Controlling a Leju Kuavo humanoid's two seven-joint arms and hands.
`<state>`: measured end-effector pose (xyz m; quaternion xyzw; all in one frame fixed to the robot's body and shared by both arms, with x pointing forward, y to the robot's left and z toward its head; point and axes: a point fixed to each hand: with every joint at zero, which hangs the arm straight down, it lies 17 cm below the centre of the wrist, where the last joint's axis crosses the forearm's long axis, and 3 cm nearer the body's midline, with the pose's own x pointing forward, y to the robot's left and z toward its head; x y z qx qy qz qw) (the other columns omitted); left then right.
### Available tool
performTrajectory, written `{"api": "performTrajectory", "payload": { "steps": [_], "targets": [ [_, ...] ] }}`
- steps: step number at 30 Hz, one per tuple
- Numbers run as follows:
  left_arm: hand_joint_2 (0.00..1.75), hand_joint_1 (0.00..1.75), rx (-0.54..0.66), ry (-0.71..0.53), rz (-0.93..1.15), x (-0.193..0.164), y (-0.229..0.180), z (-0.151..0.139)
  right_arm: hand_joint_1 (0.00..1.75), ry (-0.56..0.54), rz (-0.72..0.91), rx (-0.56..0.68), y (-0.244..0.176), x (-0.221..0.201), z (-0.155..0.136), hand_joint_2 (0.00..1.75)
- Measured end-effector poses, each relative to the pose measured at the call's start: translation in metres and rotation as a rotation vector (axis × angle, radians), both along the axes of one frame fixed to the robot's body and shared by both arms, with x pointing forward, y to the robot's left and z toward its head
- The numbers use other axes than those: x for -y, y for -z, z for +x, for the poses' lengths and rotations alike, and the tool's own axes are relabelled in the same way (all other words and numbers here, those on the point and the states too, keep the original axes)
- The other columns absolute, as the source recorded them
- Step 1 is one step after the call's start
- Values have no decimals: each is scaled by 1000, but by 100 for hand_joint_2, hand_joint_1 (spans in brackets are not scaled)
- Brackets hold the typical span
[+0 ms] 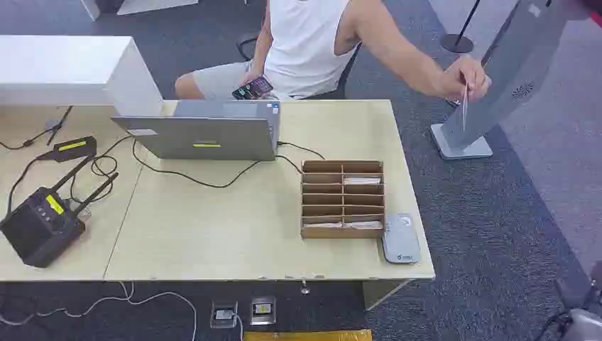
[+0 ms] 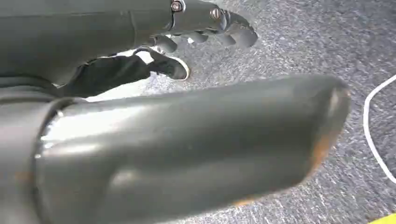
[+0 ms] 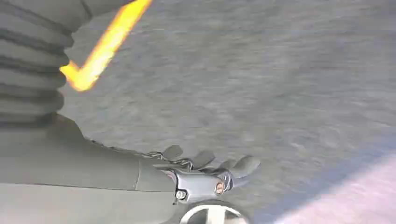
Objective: Pass the card to the sensor for recognition and then transmit it.
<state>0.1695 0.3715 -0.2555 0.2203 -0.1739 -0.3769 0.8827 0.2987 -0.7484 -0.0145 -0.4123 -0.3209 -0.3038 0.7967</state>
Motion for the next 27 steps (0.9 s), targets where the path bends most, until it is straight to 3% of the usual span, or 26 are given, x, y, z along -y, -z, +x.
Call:
{"api": "performTrajectory", "payload": {
  "steps": [6,14,24,27],
  "targets": [
    [0,0,9,3,-6,0,-1,2,0,23,-173,317,-135,50,67,175],
    [0,0,13,4,-10,0,-1,4,0,-116,-380,665,-304,38,153,175],
    [0,0,6,2,-15,-1,-1,3,0,-343,-720,718,-436,-38,212,175],
    [0,0,2,-1,-19,-3,-1,2,0,-486,-879,671,-468,-96,240,175]
  ]
}}
